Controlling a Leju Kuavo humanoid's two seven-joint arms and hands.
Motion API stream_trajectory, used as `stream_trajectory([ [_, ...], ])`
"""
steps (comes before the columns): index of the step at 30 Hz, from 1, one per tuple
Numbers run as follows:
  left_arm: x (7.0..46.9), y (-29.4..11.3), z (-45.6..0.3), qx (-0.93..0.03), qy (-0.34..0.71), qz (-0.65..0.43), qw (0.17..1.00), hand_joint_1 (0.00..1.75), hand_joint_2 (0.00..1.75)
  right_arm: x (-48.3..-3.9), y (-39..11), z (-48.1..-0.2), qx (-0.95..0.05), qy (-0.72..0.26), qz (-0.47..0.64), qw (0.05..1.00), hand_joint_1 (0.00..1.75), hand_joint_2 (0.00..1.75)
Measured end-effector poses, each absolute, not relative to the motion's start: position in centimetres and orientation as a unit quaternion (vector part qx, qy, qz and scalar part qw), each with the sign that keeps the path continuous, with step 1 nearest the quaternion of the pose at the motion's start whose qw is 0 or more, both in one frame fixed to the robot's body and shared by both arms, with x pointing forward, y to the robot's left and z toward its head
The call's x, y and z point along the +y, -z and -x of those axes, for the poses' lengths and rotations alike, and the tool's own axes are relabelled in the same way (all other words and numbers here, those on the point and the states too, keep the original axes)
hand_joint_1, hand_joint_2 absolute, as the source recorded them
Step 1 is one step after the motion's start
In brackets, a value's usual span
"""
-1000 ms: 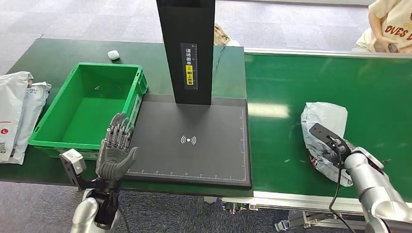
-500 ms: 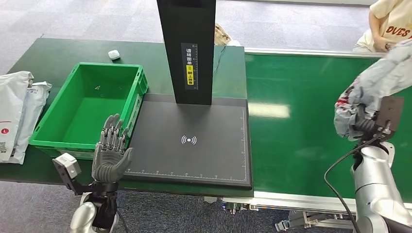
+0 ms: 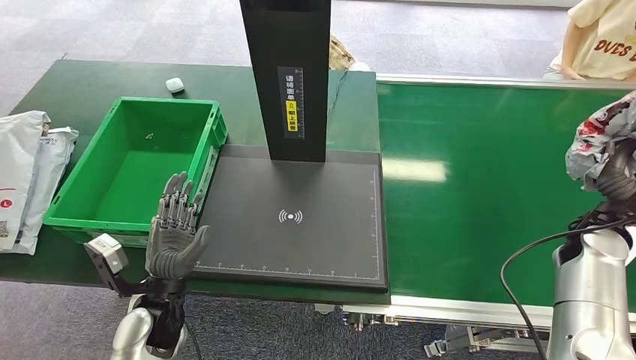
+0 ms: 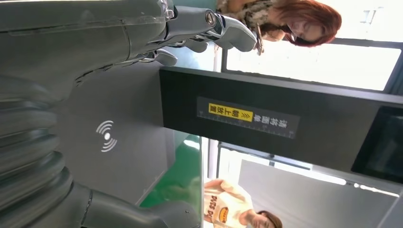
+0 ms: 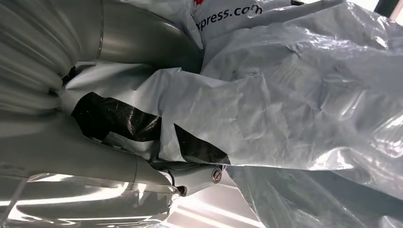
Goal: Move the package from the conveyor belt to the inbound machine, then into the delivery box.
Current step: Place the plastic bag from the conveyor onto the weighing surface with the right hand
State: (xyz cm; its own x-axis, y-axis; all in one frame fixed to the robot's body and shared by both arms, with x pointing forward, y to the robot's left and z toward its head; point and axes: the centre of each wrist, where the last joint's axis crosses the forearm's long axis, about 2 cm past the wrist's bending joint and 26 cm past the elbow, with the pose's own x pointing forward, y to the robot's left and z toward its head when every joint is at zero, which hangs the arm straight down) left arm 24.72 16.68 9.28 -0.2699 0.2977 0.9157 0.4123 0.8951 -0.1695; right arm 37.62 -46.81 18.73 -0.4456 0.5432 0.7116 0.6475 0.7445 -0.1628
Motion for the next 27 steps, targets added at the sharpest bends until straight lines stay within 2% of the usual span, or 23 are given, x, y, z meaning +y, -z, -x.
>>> stream_trajectory([
  [5, 16.4, -9.4, -25.4, -0.796, 0.063, 0.240, 0.552, 0.00, 1.75, -41.7, -23.4, -38.6, -0.879, -0.104, 0.335, 0.323, 1.75, 1.75],
  [9, 16.2, -9.6, -26.1, -0.795, 0.074, 0.252, 0.547, 0.00, 1.75, -34.8, -26.2, -39.9, -0.861, -0.313, 0.314, 0.249, 1.75, 1.75],
  [11, 16.2, -9.6, -26.3, -0.795, 0.076, 0.255, 0.546, 0.00, 1.75, -31.9, -26.1, -40.0, -0.850, -0.377, 0.294, 0.221, 1.75, 1.75],
  [15, 16.3, -9.5, -26.4, -0.793, 0.078, 0.256, 0.547, 0.00, 1.75, -27.6, -27.0, -40.6, -0.832, -0.461, 0.246, 0.186, 1.75, 1.75],
  [19, 16.4, -9.5, -26.6, -0.792, 0.083, 0.258, 0.548, 0.00, 1.75, -23.9, -26.3, -40.6, -0.795, -0.549, 0.178, 0.190, 1.75, 1.75],
  [27, 16.6, -9.4, -26.6, -0.791, 0.082, 0.255, 0.550, 0.00, 1.75, -22.0, -25.7, -40.6, -0.773, -0.590, 0.155, 0.175, 1.75, 1.75],
])
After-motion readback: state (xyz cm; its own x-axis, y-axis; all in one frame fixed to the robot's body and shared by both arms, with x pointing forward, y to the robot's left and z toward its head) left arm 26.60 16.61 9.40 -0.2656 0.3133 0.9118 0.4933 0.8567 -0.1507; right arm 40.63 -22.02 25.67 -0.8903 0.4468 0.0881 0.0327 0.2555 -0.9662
